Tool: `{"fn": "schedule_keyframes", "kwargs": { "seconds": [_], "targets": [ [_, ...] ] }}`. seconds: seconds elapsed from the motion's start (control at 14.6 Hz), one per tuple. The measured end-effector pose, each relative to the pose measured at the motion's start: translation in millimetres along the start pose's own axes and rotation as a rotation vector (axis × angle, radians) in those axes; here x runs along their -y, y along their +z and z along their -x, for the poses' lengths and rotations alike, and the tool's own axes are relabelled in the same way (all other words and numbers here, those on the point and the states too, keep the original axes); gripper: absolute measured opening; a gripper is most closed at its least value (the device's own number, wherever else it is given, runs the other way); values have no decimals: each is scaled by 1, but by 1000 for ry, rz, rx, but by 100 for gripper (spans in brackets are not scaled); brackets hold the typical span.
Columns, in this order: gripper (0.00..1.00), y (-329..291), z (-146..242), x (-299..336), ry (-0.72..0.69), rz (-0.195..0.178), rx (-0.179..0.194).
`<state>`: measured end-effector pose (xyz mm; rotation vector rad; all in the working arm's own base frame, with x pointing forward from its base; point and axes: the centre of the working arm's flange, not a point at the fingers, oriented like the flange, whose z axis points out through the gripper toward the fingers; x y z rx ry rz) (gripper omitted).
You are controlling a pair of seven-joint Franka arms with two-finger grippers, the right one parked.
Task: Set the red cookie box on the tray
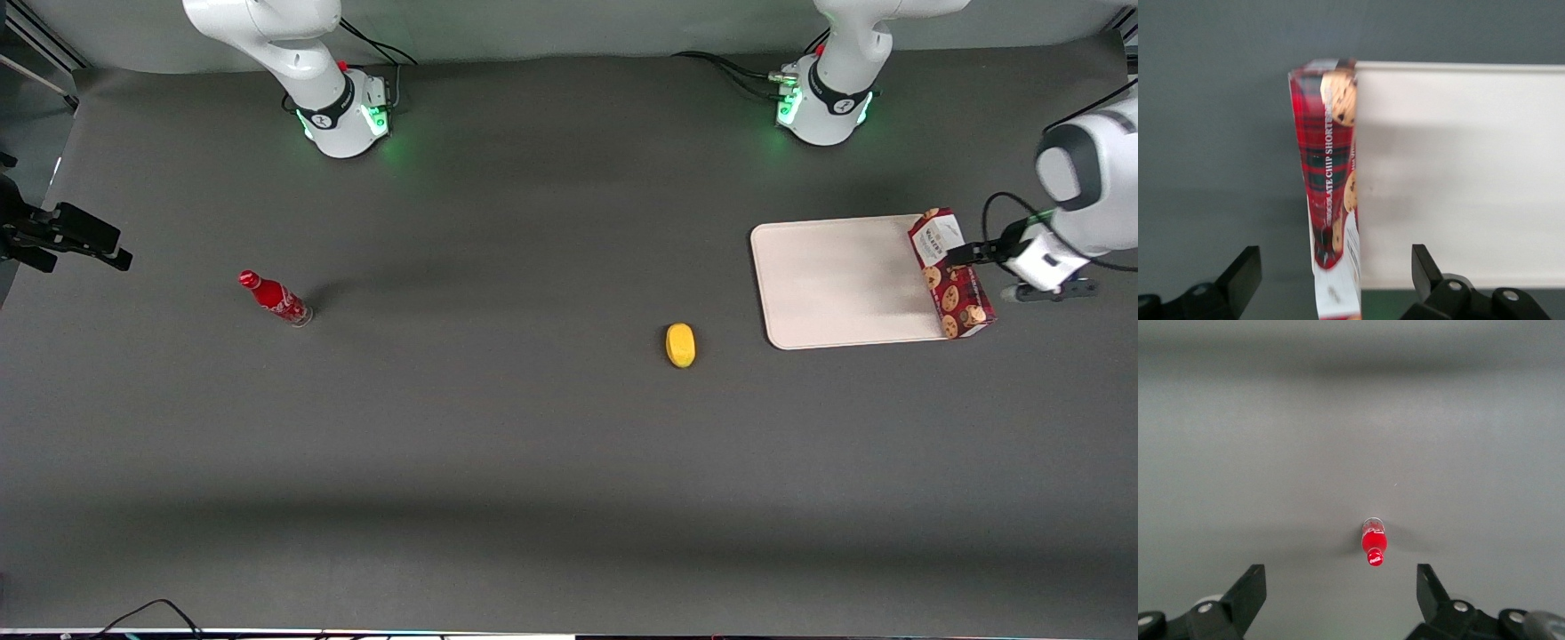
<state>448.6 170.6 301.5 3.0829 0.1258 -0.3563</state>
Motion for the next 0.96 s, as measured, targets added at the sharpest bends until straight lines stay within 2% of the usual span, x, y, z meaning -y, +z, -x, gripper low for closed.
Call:
{"fn": "schedule_keyframes", "kwargs": {
  "seconds": [0.27,0.41,0.55,0.96],
  "targets": [
    [100,-137,-4,-23,59,10,-33],
    [100,-207,-2,-43,97,-5,-58],
    [100,-257,3,-77,149,-23,-66],
    [100,-295,14,-173,218,-66,-52]
  ]
}}
